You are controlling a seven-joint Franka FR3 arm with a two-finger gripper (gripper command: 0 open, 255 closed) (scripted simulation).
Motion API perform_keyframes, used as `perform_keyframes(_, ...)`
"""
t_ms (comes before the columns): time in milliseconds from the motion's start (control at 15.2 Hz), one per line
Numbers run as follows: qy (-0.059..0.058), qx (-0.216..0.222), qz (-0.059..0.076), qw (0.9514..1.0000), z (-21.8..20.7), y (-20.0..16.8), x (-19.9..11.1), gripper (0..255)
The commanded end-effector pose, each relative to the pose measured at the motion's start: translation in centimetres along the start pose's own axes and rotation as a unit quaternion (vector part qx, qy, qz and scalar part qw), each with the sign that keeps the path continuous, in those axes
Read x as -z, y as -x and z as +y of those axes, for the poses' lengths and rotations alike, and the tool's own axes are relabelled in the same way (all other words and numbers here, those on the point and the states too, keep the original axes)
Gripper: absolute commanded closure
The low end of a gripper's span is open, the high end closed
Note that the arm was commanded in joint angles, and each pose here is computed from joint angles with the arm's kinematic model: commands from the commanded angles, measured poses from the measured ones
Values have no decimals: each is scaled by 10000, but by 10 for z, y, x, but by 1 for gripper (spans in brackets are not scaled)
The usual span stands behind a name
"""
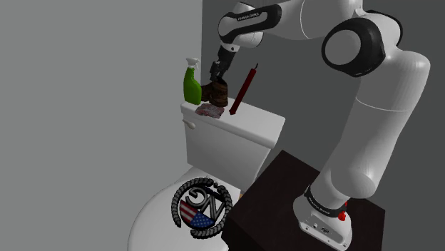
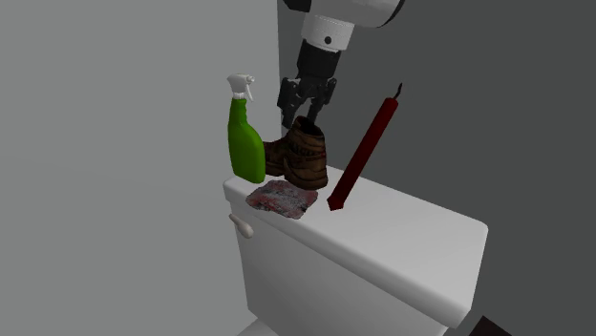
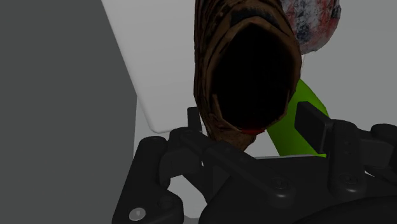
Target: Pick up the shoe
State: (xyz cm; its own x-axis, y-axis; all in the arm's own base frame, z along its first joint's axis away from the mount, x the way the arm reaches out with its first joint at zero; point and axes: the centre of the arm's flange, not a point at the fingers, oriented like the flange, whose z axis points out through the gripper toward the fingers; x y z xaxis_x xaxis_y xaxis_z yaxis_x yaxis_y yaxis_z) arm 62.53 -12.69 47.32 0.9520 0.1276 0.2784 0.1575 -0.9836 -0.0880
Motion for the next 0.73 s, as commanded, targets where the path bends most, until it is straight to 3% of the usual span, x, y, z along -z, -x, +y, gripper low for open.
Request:
perform_keyframes(0, 0, -2, -6, 10000, 0, 0, -1, 255)
perform_keyframes(462, 0, -2, -6, 10000, 0, 0, -1, 255)
perform_keyframes(660, 0, -2, -6, 10000, -2, -4, 14, 255)
